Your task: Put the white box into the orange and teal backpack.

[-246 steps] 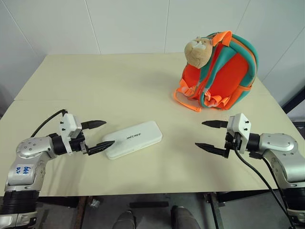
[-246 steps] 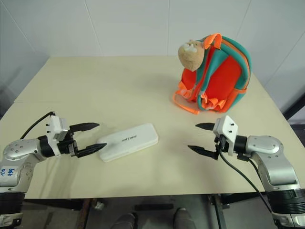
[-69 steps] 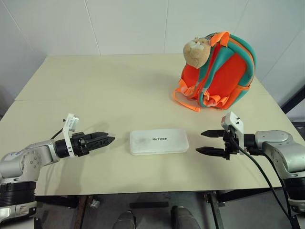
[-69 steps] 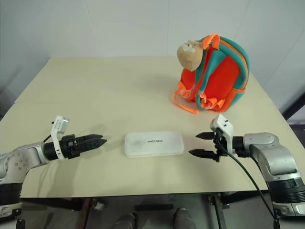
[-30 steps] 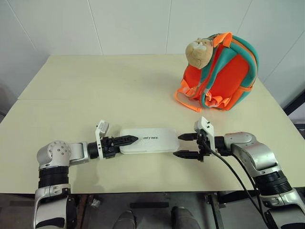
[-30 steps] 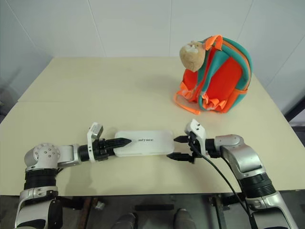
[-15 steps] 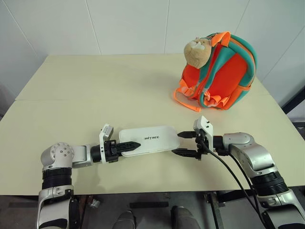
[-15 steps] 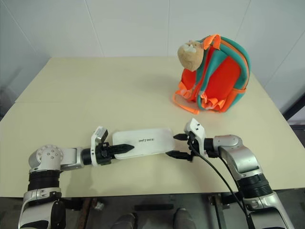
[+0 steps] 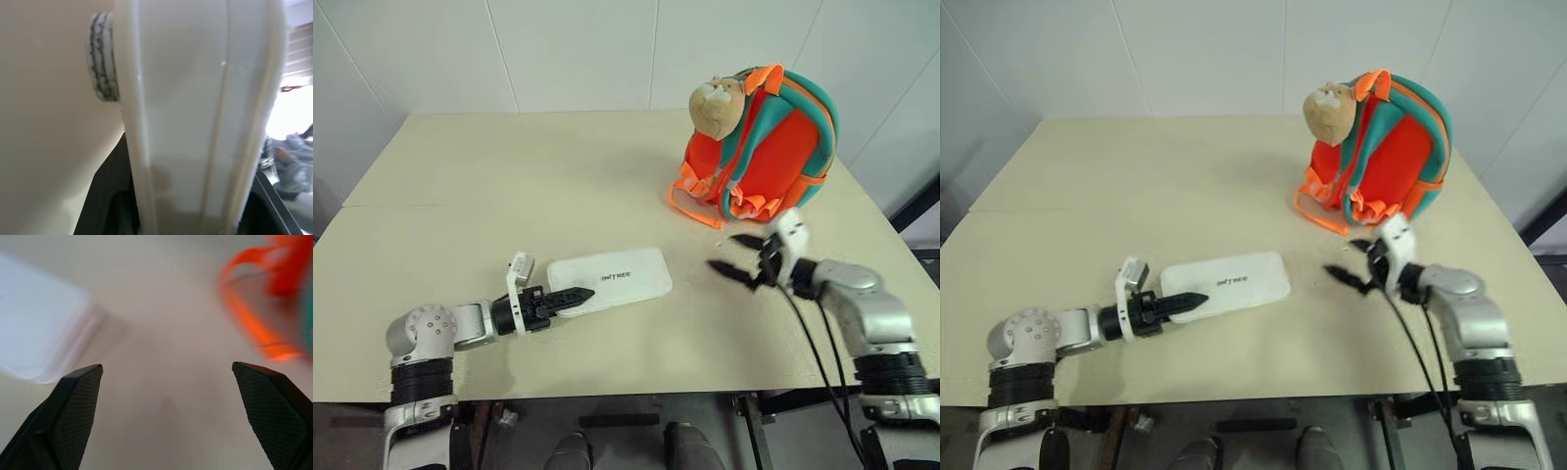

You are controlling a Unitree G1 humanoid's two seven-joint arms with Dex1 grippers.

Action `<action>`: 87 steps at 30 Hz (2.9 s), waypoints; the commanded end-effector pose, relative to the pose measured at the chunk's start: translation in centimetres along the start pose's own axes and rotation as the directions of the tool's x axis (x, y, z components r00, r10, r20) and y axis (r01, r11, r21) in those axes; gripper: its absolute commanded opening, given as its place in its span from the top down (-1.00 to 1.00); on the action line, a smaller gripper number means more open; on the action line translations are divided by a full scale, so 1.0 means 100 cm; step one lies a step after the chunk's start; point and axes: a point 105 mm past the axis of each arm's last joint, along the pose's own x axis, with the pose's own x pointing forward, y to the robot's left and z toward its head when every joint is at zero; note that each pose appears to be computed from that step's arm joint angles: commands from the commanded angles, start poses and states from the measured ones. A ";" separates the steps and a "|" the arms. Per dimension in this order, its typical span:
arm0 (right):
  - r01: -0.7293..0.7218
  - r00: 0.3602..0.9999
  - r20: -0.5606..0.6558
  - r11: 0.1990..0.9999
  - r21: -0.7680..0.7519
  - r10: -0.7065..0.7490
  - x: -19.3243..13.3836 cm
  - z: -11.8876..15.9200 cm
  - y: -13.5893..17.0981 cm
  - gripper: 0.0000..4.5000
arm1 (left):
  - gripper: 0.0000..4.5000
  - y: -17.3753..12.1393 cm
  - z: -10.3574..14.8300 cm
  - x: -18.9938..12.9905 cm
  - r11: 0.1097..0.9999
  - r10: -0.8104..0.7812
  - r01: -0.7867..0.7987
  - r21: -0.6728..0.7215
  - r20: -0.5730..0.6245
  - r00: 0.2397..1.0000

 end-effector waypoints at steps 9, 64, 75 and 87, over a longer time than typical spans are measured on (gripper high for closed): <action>0.073 0.973 0.205 0.984 0.161 -0.106 0.043 0.072 -0.026 -1.00 | 0.36 -0.005 -0.008 -0.004 0.998 -0.021 0.021 0.055 0.015 1.000; -0.908 0.365 0.160 0.312 0.281 0.917 -0.058 0.093 0.164 0.98 | 0.36 -0.046 0.049 -0.092 0.895 -0.017 -0.184 0.406 0.443 0.896; -0.850 0.476 0.083 0.434 0.299 0.876 -0.031 0.060 0.142 0.98 | 0.36 -0.128 0.039 -0.100 0.745 -0.242 -0.091 0.661 0.395 0.886; -0.873 0.428 0.049 0.399 0.280 0.902 -0.040 0.048 0.153 0.98 | 0.36 -0.114 0.048 -0.081 0.730 -0.174 -0.063 0.681 0.274 0.946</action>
